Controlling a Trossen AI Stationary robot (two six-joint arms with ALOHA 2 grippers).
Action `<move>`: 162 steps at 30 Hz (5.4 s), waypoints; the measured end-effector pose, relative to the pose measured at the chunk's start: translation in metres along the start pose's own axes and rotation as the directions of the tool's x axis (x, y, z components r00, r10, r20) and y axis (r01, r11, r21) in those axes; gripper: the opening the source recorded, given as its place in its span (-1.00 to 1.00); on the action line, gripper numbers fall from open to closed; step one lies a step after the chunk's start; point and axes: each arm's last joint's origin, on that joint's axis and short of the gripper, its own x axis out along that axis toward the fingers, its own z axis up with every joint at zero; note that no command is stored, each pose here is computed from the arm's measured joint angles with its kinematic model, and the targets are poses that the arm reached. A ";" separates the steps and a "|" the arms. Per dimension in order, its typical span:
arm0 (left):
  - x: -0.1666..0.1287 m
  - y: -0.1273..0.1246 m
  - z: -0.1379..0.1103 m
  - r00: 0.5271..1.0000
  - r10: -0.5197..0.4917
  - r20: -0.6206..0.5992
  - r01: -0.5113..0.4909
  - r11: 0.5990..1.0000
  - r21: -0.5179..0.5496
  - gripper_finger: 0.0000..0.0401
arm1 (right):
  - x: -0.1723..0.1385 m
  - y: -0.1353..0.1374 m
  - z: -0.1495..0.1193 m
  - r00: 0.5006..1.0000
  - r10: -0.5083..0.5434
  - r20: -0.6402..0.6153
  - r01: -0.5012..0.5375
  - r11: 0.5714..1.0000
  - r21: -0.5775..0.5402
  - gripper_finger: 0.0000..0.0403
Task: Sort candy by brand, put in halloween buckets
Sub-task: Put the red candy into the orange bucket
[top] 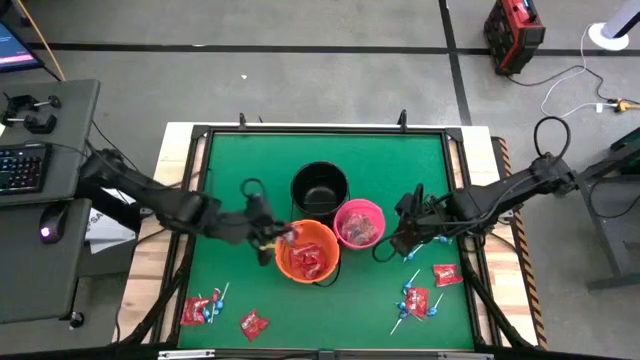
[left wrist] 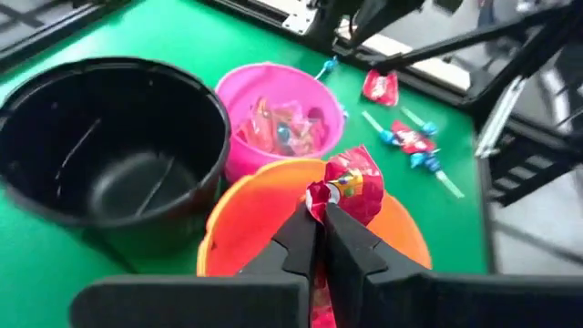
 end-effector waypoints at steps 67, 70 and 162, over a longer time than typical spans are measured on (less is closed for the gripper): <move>-0.058 0.019 -0.026 0.978 0.181 -0.107 -0.177 0.983 0.047 0.09 | 0.009 0.021 -0.027 0.939 0.242 -0.243 -0.166 0.941 0.294 -0.98; -0.066 0.024 -0.019 0.978 0.210 -0.008 -0.210 0.977 -0.031 0.09 | -0.017 0.043 0.004 0.902 0.427 0.061 -0.431 0.885 0.175 -0.99; -0.031 -0.020 -0.016 0.977 -0.094 -0.194 0.117 0.987 0.113 -0.98 | 0.035 0.060 0.031 0.915 -0.309 -0.261 0.114 0.817 -0.566 0.17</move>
